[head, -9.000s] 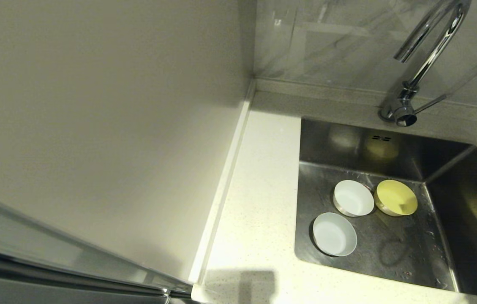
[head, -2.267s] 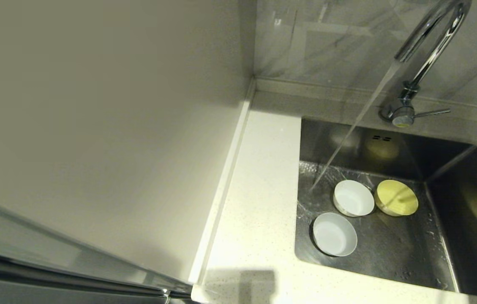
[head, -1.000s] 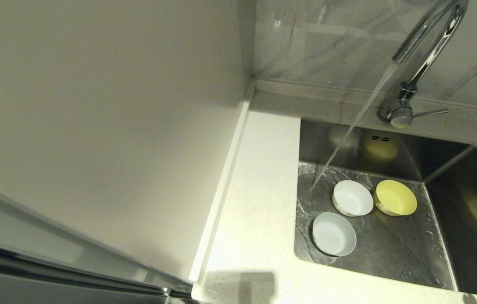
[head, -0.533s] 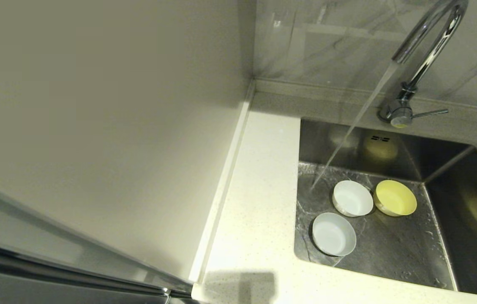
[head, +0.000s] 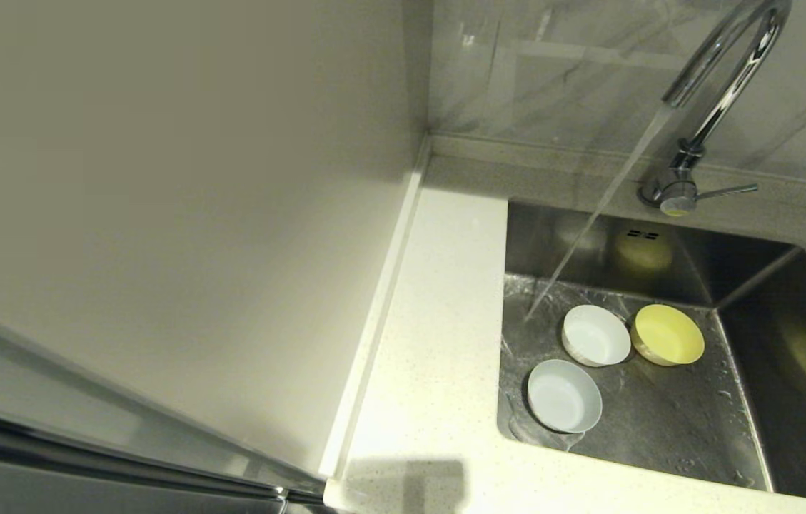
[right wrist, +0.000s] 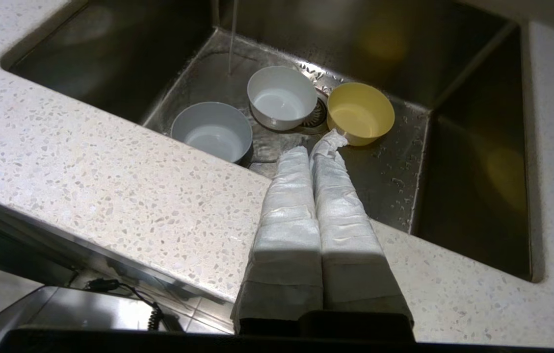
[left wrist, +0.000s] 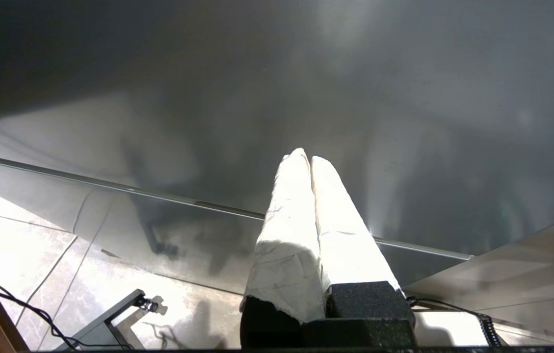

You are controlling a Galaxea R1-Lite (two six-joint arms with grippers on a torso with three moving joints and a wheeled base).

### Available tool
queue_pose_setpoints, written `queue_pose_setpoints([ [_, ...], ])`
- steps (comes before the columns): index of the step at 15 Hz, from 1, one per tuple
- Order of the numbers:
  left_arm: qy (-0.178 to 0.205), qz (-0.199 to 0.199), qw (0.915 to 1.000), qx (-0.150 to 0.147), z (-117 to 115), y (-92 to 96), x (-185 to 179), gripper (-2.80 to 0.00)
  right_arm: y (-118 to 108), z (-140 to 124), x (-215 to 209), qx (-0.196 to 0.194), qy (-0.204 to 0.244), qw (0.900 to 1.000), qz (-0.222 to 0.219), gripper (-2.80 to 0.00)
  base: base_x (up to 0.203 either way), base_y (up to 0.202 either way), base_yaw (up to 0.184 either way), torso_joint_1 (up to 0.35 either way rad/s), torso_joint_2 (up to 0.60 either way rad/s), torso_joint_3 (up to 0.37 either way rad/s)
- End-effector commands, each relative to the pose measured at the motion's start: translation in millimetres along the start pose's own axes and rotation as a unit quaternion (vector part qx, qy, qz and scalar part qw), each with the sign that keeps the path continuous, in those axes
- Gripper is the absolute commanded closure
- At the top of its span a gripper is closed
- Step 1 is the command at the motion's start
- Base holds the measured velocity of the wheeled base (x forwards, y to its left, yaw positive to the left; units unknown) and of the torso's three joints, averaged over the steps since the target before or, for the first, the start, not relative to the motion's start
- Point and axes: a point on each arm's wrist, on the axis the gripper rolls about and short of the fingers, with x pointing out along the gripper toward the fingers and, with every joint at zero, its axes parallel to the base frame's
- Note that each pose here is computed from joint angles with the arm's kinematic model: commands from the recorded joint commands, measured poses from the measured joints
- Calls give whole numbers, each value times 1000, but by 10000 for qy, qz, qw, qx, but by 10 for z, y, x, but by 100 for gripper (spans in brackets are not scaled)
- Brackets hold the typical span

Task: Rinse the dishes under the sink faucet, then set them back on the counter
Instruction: Wait for the water to rinse the bowl

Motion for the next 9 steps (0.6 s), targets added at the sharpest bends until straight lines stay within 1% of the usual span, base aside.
queue_pose_setpoints([
  [1,-18,-3,10000,-3,0,0,-2,0,1,-5,4,63,38,10000,11,0,0,0,0,0,0,0],
  [2,-18,2,10000,-3,0,0,-2,0,1,-4,3,79,41,10000,11,0,0,0,0,0,0,0],
  [4,-18,2,10000,-3,0,0,-2,0,7,-50,-2,190,305,9993,38,0,0,0,0,0,0,0],
  [8,-18,3,10000,-3,0,0,-2,0,4,-51,-7,416,372,9984,-35,0,0,0,0,0,0,0],
  [9,-18,2,10000,-3,0,0,-2,0,3,-50,-5,403,344,9986,-42,0,0,0,0,0,0,0],
])
